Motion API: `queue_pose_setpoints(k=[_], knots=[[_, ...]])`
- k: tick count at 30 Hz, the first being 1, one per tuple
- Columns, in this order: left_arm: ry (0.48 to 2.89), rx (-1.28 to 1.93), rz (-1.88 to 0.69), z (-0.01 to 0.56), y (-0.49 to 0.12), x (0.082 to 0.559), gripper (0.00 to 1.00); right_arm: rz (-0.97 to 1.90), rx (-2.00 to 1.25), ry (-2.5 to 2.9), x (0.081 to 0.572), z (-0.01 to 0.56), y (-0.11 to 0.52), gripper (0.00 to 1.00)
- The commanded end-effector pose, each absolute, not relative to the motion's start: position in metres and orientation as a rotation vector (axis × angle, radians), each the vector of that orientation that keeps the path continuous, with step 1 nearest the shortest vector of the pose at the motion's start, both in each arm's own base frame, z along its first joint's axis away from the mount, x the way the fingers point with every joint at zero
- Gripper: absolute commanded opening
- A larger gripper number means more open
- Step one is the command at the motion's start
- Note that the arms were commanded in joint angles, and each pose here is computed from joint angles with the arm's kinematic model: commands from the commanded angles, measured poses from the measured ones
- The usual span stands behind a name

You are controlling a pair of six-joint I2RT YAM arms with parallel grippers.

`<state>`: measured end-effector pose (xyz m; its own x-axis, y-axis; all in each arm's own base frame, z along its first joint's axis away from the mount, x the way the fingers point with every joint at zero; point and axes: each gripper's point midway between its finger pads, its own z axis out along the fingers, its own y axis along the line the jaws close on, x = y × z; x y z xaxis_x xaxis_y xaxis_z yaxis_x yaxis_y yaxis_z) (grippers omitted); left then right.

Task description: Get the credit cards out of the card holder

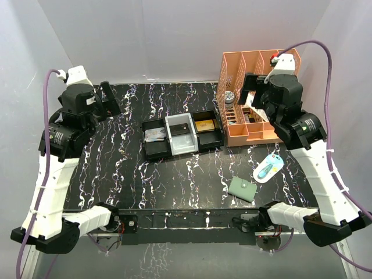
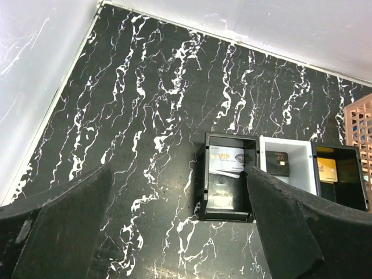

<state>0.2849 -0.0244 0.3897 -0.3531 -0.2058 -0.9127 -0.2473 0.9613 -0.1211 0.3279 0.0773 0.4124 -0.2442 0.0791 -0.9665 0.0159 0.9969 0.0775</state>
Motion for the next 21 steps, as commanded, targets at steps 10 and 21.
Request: queue_pose_setpoints(k=[10, 21], knots=[[2.143, -0.278, -0.211, 0.297, -0.047, 0.277, 0.99, 0.325, 0.087, 1.996, 0.29, 0.311, 0.076, 0.98], [2.311, -0.13, -0.884, 0.209, -0.149, 0.242, 0.96, 0.431, 0.418, 2.422, 0.238, 0.177, 0.073, 0.98]])
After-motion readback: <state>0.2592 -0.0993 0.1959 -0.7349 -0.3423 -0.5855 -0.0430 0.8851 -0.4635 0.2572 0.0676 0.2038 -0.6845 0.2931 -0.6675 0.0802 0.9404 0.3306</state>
